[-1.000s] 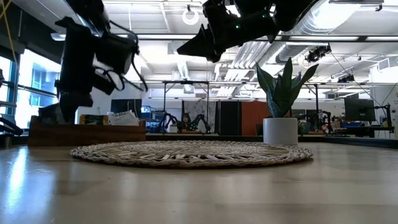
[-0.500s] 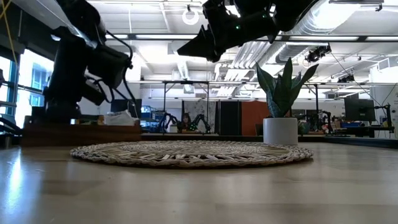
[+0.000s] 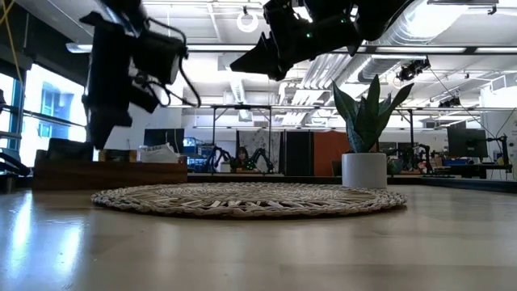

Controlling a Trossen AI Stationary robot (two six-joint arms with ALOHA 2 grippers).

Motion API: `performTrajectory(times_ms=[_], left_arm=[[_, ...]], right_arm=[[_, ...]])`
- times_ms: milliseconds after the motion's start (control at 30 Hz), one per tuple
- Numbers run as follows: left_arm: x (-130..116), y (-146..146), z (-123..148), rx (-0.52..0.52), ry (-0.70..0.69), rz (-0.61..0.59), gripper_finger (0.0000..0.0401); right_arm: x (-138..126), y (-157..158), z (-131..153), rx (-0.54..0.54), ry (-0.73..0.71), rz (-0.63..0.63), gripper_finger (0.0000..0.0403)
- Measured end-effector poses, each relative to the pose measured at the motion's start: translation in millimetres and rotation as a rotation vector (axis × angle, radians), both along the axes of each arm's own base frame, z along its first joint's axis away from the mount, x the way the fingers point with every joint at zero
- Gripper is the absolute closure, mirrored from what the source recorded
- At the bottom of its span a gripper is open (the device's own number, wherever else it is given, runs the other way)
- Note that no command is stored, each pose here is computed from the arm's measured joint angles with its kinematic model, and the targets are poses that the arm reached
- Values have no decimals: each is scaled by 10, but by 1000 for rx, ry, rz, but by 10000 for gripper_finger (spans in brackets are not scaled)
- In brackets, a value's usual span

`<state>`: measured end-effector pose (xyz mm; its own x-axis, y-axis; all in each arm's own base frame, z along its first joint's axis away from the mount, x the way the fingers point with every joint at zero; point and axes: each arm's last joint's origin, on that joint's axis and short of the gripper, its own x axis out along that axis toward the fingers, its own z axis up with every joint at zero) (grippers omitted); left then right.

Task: Pick & Place Tea
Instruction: Adjust the black tea bags in the left compartment of the wooden organizer, then return to Home Position

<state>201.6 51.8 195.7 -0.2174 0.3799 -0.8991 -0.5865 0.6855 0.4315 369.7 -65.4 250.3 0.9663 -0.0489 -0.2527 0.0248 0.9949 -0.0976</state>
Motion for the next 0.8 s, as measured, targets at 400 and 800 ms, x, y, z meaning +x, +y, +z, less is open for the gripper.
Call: performTrajectory(times_ms=[400, 800], left_arm=[[-359, -288, 942, 147, -411, 5, 401], [-1174, -504, 1021, 303, -1172, -152, 401]], right_arm=[[-350, 15, 348, -48, 84, -100, 396], [-1667, -99, 349, -20, -120, -63, 398]])
